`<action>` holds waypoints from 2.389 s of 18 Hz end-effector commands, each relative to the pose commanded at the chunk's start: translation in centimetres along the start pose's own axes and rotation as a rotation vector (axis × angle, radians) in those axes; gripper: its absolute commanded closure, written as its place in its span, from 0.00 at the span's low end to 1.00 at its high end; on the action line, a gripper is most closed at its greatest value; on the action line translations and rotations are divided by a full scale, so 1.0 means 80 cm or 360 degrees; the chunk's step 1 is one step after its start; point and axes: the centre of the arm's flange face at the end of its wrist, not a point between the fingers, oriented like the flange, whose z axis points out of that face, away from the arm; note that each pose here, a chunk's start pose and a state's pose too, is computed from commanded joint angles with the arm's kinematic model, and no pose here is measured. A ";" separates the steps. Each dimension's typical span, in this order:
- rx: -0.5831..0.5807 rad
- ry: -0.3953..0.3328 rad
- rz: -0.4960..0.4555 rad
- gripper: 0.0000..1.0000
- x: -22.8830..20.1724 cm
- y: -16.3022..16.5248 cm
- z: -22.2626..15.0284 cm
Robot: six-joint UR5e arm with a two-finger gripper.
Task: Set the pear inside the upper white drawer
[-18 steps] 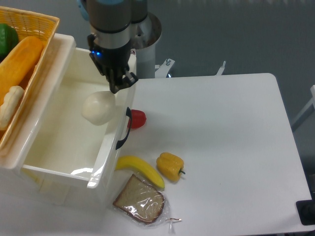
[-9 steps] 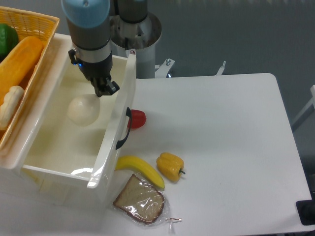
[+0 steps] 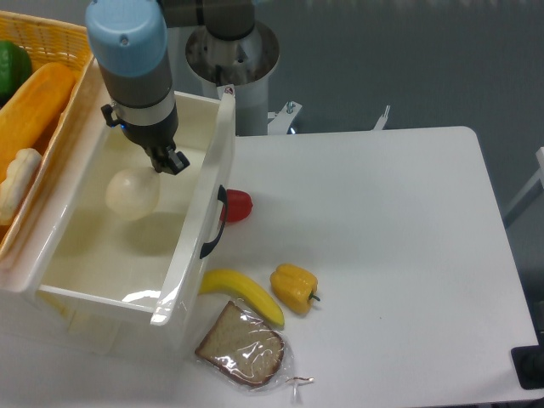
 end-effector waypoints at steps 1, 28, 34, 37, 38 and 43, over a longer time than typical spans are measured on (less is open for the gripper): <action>0.0001 0.0003 0.0000 1.00 0.000 -0.001 0.001; 0.0271 -0.0329 -0.0169 0.32 -0.059 0.043 -0.068; 0.0367 -0.0419 -0.0289 0.00 -0.121 0.140 -0.096; 0.0363 -0.0419 -0.0392 0.00 -0.150 0.179 -0.087; 0.0353 -0.0399 -0.0446 0.00 -0.165 0.200 -0.076; 0.0188 -0.0284 -0.0311 0.00 -0.243 0.254 0.023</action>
